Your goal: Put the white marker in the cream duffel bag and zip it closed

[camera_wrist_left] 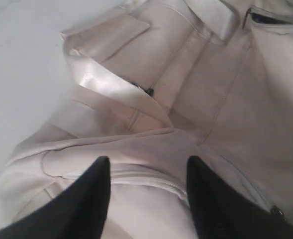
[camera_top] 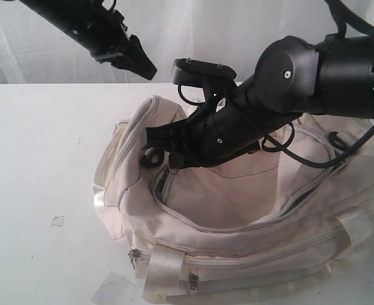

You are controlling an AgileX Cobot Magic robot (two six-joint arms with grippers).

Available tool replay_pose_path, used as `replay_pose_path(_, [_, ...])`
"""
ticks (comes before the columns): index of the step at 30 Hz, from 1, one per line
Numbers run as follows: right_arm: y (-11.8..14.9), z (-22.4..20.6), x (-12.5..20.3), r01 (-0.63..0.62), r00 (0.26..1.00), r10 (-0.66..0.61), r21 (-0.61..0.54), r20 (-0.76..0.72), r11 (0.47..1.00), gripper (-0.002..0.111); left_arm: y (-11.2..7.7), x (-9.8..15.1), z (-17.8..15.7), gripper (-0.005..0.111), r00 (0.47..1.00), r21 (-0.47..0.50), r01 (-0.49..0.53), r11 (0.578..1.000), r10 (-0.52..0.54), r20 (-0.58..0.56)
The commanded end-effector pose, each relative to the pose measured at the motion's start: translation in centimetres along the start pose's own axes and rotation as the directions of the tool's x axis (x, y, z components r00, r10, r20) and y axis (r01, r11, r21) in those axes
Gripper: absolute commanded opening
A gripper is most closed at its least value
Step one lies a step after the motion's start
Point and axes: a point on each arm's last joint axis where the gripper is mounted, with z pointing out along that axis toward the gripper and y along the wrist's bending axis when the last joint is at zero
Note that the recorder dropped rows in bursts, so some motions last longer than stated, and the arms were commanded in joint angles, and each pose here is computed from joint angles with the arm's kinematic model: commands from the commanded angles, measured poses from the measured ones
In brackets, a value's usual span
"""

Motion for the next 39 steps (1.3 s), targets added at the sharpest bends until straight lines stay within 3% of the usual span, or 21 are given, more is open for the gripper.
replay_pose_path(1, [0.1,-0.3,0.0,0.015,1.000,-0.015,-0.002,-0.004,1.000,0.000,-0.9,0.5,2.6,0.067,0.998,0.099,0.023,0.995,-0.018,-0.056])
replay_pose_path(9, [0.1,-0.3,0.0,0.015,1.000,-0.015,-0.002,-0.009,1.000,0.000,-1.8,0.6,5.3,0.069,0.988,0.022,-0.070,0.997,0.072,-0.134])
replay_pose_path(12, [0.1,-0.3,0.0,0.015,1.000,-0.015,-0.002,-0.009,1.000,0.000,-1.6,0.9,6.1,0.069,0.989,0.053,-0.071,0.996,0.077,-0.126])
replay_pose_path(15, [0.1,-0.3,0.0,0.015,1.000,-0.015,-0.002,-0.009,1.000,0.000,-1.5,1.3,6.7,0.069,0.976,0.096,-0.157,0.983,0.169,-0.134])
replay_pose_path(19, [0.1,-0.3,0.0,0.017,1.000,-0.017,-0.001,-0.009,1.000,0.000,-1.1,1.9,7.4,0.069,0.972,0.090,-0.156,0.984,0.169,-0.166])
replay_pose_path(22, [0.0,-0.3,0.0,0.018,1.000,-0.018,0.000,-0.009,1.000,0.000,-0.4,2.5,7.7,0.056,0.964,0.043,-0.135,0.990,0.142,-0.225])
replay_pose_path(27, [0.0,-0.3,0.0,0.030,1.000,-0.030,0.000,-0.004,1.000,0.000,0.2,2.9,7.5,0.003,0.958,-0.011,-0.105,0.994,0.098,-0.269])
replay_pose_path(32, [0.0,-0.3,0.1,0.030,0.999,-0.030,0.000,-0.012,1.000,0.000,0.1,2.4,7.6,0.000,0.975,-0.022,-0.073,0.997,0.067,-0.212])
replay_pose_path(39, [0.2,-0.4,1.2,0.012,0.991,-0.014,-0.016,-0.130,1.000,0.000,0.7,1.4,7.8,0.000,0.995,-0.094,0.016,0.995,-0.025,-0.098])
